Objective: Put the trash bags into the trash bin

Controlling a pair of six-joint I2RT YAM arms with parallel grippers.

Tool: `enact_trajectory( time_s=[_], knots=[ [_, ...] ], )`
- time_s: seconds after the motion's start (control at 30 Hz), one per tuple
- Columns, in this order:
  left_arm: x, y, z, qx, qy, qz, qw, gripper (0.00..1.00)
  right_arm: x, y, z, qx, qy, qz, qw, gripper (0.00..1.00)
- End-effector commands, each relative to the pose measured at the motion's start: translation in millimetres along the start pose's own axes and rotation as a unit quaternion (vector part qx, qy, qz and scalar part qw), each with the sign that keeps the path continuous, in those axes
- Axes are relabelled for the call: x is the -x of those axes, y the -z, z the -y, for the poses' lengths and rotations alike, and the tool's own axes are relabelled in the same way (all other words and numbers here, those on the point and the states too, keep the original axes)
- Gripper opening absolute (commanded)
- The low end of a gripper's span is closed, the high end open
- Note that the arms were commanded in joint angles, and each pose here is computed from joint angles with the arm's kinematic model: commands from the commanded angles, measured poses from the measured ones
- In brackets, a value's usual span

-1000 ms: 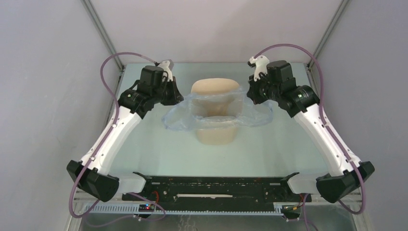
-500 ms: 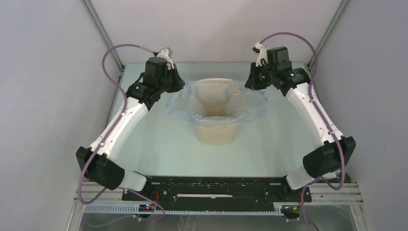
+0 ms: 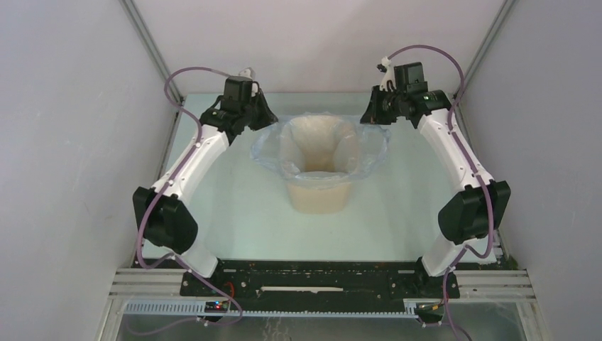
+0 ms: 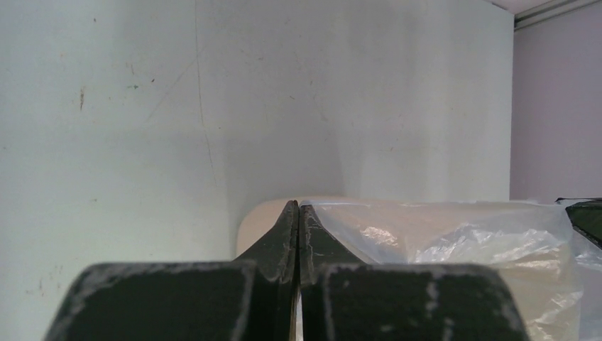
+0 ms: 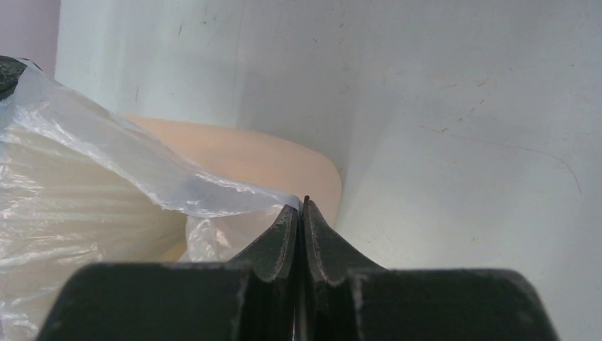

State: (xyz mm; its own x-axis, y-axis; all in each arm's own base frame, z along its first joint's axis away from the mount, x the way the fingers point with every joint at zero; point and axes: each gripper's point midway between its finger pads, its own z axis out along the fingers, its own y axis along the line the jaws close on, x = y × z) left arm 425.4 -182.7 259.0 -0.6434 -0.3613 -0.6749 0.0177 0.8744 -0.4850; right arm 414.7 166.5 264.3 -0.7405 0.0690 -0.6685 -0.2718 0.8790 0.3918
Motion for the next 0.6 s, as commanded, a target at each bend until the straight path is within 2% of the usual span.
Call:
enact_trajectory(
  time_s=[0.0,0.2,0.37,0.47,0.57],
  knots=[
    [11,-7,-1,-0.004,0.028,-0.003,1.000,0.00,10,-6,-1,0.012,-0.019,0.005,1.000,0.13],
    [-20,-19,-15,0.010,0.035,-0.065,0.997,0.00,-8,-21,4,0.018,-0.040,-0.040,0.998,0.26],
    [-22,-5,-11,-0.011,0.030,-0.074,0.997,0.01,-17,-8,3,0.008,-0.041,-0.067,0.997,0.45],
    [-12,15,-4,-0.020,0.021,-0.063,0.998,0.10,-16,15,3,-0.015,-0.029,-0.077,0.997,0.48],
    [-6,35,-1,-0.019,0.012,-0.059,0.998,0.27,-23,37,5,-0.036,-0.023,-0.081,0.996,0.52]
  ],
)
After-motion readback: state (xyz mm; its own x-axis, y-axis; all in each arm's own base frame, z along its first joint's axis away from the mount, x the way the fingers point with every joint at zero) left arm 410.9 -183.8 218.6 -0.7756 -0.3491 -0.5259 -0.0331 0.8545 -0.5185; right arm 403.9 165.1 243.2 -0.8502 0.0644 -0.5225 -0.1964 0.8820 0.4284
